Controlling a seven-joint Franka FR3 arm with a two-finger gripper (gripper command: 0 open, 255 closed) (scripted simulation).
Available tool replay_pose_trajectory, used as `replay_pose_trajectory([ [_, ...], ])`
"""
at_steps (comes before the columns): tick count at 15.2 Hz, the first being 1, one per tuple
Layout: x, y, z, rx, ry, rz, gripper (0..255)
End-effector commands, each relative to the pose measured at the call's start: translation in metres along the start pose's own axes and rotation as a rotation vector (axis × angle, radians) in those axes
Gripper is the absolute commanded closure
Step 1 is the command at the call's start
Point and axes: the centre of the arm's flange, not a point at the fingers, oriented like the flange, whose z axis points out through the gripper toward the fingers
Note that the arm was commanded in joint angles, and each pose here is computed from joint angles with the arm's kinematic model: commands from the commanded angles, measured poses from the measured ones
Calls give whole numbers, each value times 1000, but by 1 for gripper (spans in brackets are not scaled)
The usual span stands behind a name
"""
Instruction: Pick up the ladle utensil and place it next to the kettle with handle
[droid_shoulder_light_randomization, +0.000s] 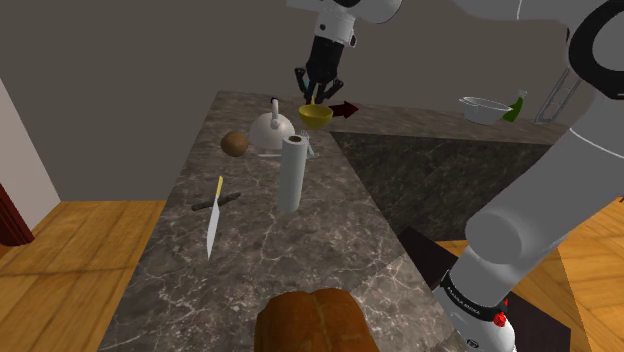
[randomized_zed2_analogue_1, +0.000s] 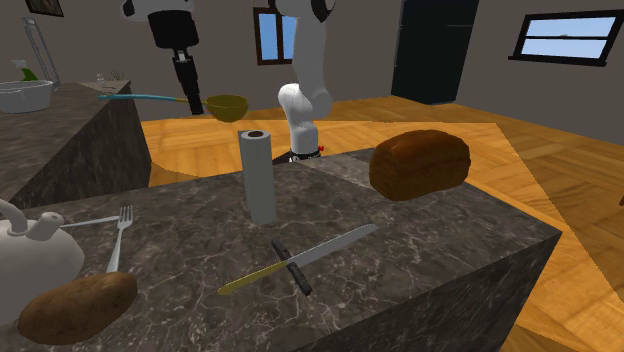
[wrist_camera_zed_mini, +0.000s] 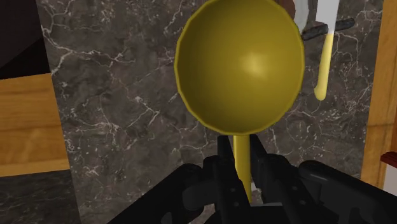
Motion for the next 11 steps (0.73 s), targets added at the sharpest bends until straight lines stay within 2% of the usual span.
replay_pose_trajectory([
  [1,26,12,-4,-1,0,-1,255],
  [11,143,69,-23,-1,0,-1,255],
])
